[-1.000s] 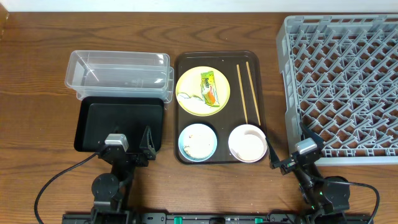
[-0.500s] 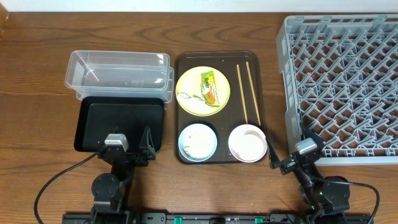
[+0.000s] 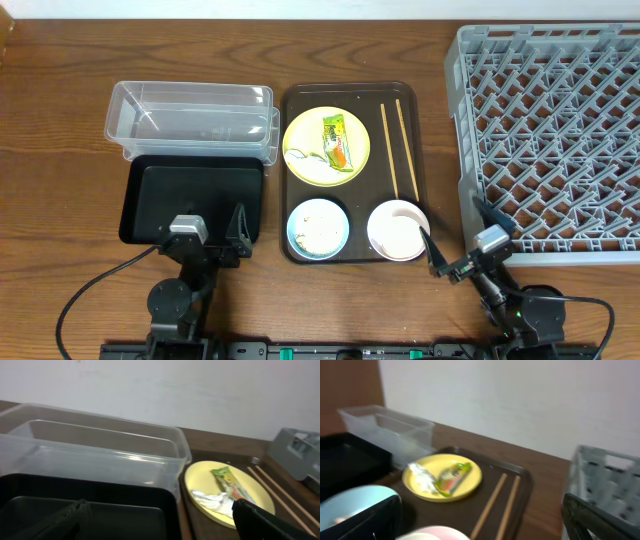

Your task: Sort waste into correct bins and load items into the dishwasher rack

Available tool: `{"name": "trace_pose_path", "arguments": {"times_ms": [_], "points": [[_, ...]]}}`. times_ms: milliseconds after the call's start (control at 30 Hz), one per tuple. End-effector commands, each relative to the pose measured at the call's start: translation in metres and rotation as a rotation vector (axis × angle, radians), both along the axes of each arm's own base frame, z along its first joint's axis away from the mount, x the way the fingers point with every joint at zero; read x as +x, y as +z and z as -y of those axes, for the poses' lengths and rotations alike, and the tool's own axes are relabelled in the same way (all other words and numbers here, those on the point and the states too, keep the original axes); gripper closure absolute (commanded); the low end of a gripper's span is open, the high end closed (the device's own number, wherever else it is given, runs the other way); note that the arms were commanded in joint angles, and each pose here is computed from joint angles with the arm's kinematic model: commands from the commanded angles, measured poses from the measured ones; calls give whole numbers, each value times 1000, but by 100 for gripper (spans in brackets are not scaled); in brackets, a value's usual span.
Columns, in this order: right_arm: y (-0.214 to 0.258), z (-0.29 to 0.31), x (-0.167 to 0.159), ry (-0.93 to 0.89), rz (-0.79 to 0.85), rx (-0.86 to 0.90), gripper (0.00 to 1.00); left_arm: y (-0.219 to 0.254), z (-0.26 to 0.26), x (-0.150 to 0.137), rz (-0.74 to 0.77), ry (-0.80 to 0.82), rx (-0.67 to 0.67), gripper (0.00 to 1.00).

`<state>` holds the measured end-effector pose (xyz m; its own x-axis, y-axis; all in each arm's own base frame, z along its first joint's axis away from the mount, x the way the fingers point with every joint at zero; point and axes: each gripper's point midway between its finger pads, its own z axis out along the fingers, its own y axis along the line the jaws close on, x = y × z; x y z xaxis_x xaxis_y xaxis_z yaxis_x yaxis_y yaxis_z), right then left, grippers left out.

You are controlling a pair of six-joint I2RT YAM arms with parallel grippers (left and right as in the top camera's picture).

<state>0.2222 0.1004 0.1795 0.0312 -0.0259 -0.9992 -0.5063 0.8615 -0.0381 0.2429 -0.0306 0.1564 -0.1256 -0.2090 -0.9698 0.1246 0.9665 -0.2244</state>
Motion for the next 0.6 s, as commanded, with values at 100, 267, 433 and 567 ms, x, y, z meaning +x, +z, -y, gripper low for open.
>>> {"name": "trace_pose_path", "arguments": {"times_ms": [100, 267, 433, 567], "points": [[26, -6, -8, 54, -32, 156, 1, 9, 27, -5, 39, -160, -57, 7], [59, -4, -10, 47, -16, 160, 1, 36, 27, -8, 98, -162, -67, 7], [85, -8, -2, 52, -167, 176, 1, 75, 27, -11, 52, -154, -227, 7], [101, -18, 9, 86, -347, 154, 1, 105, 27, -5, -38, -144, -236, 7]]}}
